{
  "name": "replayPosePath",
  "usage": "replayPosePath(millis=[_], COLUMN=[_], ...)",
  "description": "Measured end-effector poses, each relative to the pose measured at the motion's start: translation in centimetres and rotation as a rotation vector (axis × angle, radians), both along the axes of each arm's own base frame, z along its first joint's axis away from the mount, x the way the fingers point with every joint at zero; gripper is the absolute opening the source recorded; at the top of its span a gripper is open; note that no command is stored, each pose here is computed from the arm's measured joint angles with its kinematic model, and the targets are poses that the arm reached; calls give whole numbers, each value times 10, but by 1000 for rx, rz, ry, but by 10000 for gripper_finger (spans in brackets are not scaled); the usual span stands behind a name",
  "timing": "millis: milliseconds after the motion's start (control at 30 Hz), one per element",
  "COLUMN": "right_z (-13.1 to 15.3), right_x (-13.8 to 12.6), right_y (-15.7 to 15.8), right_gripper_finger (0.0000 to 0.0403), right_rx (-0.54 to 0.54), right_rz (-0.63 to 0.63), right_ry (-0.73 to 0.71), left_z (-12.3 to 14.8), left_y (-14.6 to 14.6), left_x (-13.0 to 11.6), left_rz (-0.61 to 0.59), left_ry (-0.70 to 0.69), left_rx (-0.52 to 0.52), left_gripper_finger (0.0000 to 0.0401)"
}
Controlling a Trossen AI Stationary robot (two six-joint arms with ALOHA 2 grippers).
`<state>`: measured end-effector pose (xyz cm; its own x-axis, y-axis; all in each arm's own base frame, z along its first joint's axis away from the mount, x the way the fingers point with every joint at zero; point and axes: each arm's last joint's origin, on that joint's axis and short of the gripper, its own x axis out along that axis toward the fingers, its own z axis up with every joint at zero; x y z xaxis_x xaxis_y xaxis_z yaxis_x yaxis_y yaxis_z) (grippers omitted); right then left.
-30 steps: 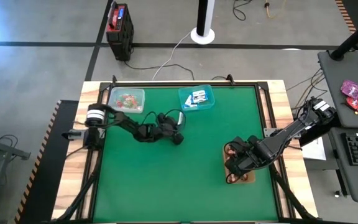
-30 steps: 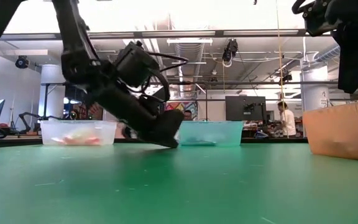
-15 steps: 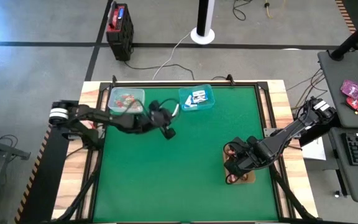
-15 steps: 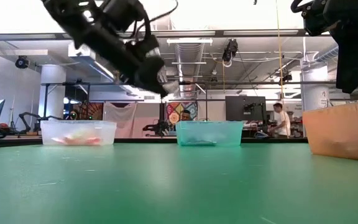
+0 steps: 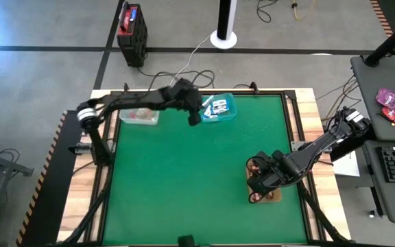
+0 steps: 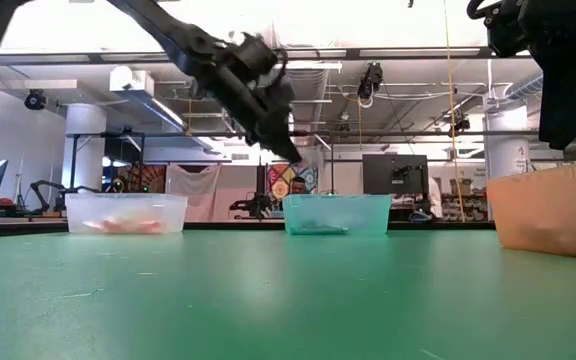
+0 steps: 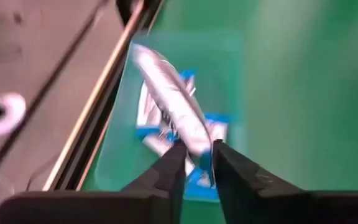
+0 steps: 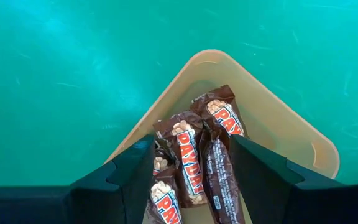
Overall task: Sort candy by brand, put in halloween buckets
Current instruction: Put the white chocolate into the light blue bin, then return to Home Position
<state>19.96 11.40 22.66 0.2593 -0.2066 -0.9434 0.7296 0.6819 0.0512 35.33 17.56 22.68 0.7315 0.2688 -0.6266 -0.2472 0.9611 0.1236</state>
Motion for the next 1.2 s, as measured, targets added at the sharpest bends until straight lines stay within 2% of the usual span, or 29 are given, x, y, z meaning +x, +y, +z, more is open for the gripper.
replayPosePath(millis=[200,300,400,533,600,700,833,933,1033,1200], right_z=[0,1,3,10,14,22,35,40,38,35], right_x=[1,3,10,29,41,58,77,86,90,92], right_y=[0,-1,1,6,7,6,-2,-12,-26,-49], right_gripper_finger=[201,201,201,201,201,201,201,201,201,201], right_rx=[-1,-86,-213,-333,-374,-442,-476,-532,-579,-584], right_rz=[4,48,154,317,398,520,700,786,839,893], right_ry=[-7,-49,-148,-313,-399,-539,-718,-811,-828,-836], left_z=[-3,-3,8,21,22,31,32,34,26,12], left_y=[25,23,1,-55,-88,-135,-175,-188,-187,-182], left_x=[21,21,17,0,-16,-49,-104,-145,-180,-222], left_rz=[25,-8,-73,-193,-245,-312,-352,-351,-286,-248], left_ry=[119,159,123,16,-51,-230,-415,-560,-634,-763], left_rx=[-61,-99,-135,-137,-126,-87,-70,-47,-11,31], left_gripper_finger=[137,160,164,156,153,152,152,152,152,152])
